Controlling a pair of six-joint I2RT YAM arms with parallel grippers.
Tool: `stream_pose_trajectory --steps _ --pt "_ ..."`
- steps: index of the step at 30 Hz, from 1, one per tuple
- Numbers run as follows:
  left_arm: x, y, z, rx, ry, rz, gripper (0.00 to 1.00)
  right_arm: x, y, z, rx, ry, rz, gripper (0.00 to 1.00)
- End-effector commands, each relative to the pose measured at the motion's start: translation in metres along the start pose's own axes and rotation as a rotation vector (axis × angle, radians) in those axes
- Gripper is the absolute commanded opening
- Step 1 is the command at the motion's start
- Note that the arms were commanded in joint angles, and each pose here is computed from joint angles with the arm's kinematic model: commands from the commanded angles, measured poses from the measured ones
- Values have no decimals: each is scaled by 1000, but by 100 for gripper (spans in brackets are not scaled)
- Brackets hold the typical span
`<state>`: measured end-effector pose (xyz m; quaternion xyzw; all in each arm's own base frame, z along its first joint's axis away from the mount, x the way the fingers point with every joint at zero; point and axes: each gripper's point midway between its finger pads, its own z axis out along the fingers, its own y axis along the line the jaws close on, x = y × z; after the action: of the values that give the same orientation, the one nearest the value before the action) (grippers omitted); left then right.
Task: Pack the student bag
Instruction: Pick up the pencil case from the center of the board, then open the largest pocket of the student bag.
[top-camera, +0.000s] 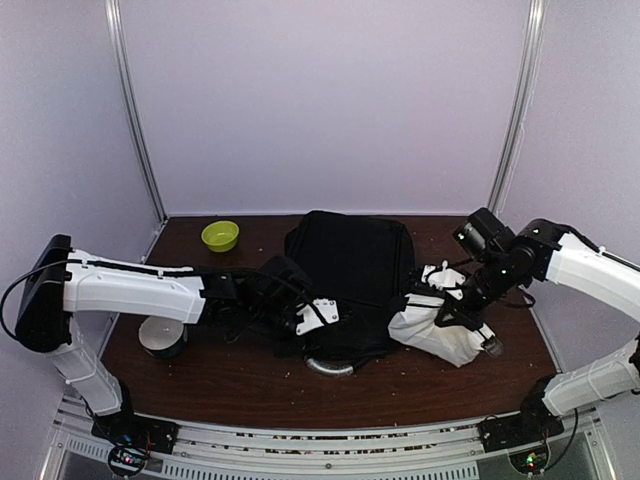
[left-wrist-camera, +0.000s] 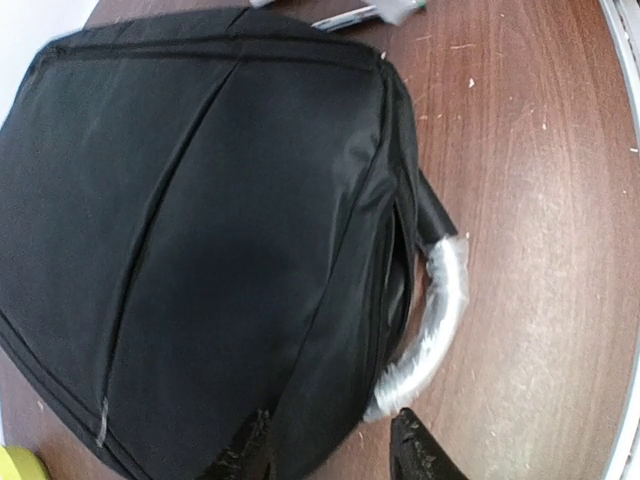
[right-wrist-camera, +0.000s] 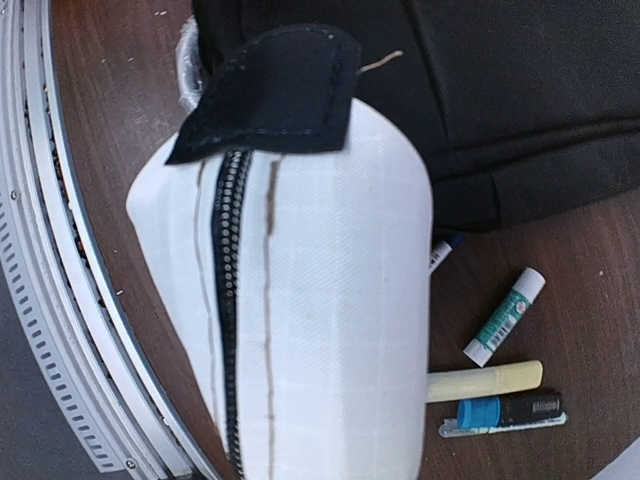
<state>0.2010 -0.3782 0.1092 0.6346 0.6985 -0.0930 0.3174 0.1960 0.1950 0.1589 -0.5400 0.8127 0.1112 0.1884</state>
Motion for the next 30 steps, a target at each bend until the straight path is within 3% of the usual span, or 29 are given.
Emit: stream_pose_trajectory --steps 1,15,24,30 --pt "-22 -4 10 -25 -10 159 43 4 -9 -17 -13 -67 74 1" --pt "-7 5 51 -127 174 260 43 1 -18 -18 -16 -113 117 1" --pt "3 -12 65 -55 197 287 44 -3 -21 -17 -22 -115 122 0" --pt "7 -2 72 -134 233 287 41 -7 -21 -16 -32 -125 130 0"
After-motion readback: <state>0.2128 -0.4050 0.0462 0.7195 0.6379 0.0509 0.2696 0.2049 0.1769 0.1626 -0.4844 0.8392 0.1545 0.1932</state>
